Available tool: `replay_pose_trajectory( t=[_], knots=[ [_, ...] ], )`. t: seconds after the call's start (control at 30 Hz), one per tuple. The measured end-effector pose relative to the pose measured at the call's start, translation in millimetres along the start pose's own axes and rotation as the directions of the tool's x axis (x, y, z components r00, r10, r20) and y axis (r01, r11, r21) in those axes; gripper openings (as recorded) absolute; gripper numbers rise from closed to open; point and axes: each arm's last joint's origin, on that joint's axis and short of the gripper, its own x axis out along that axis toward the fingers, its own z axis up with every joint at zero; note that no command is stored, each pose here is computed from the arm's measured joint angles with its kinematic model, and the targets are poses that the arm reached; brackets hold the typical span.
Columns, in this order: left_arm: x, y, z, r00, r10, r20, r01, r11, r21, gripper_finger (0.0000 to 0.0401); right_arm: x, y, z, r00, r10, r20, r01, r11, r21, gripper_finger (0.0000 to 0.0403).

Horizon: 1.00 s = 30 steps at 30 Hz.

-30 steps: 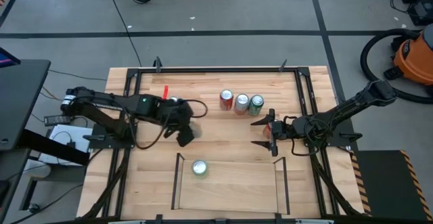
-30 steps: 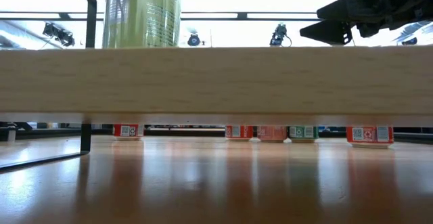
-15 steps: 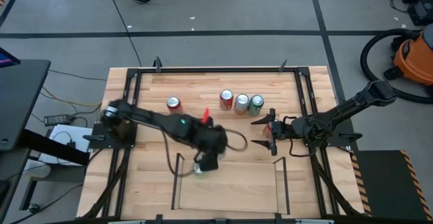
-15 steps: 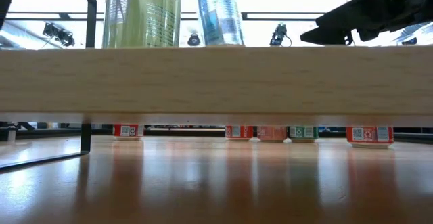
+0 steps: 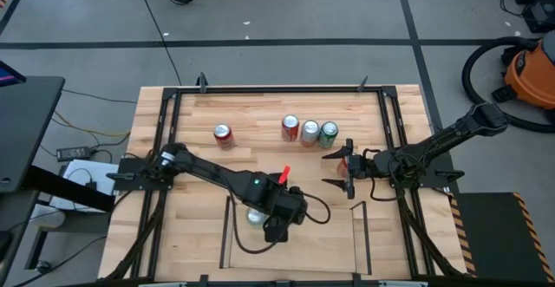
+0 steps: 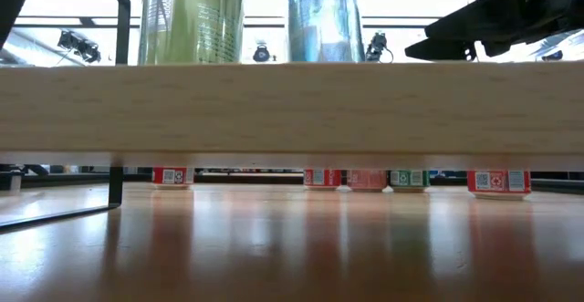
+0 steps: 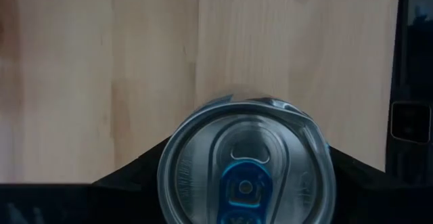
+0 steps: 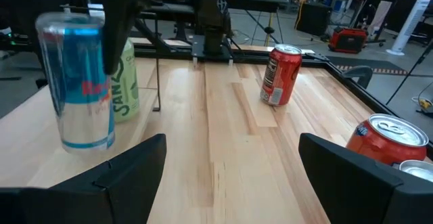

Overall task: Place canned beverage on shelf
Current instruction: Put the blue soda can on the shelf

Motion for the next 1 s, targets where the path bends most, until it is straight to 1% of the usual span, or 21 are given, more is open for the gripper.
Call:
replay_pose_trajectory(
  t=[0.13, 0.23, 0.43, 0.7, 0.87, 1.0],
  knots=[
    [2.1, -6.6, -3.6, 1.0, -0.002, -0.021, 0.004, 0.997, 0.077, 0.0247, 0.0, 0.0, 0.1, 1.0, 0.0, 0.001, 0.0, 1.0, 0.0, 0.0348],
    [4.4, -9.8, -6.6, 0.999, 0.002, -0.045, 0.003, 0.995, 0.096, 0.0247, 0.0, 0.0, 0.1, 1.0, 0.001, 0.001, -0.001, 1.0, 0.001, 0.0348],
    [12.2, -8.5, -12.7, 0.993, 0.043, -0.114, -0.033, 0.996, 0.088, 0.0247, 0.0, 0.1, 0.0, 1.0, 0.002, 0.0, -0.002, 1.0, 0.001, 0.0348],
    [13.7, -7.9, -14.5, 0.989, 0.056, -0.134, -0.05, 0.998, 0.046, 0.0247, 0.0, 0.1, 0.4, 1.0, 0.004, 0.004, -0.004, 1.0, 0.006, 0.0348],
    [13.5, -8.1, -14.9, 0.989, 0.056, -0.137, -0.051, 0.998, 0.043, 0.0247, 0.0, 0.1, 0.3, 1.0, 0.004, 0.003, -0.004, 1.0, 0.005, 0.0348],
    [13.6, -8.3, -14.2, 0.99, 0.056, -0.129, -0.053, 0.998, 0.029, 0.0257, 0.0, 0.1, 0.3, 1.0, 0.004, 0.003, -0.004, 1.0, 0.005, 0.0348]
  ],
)
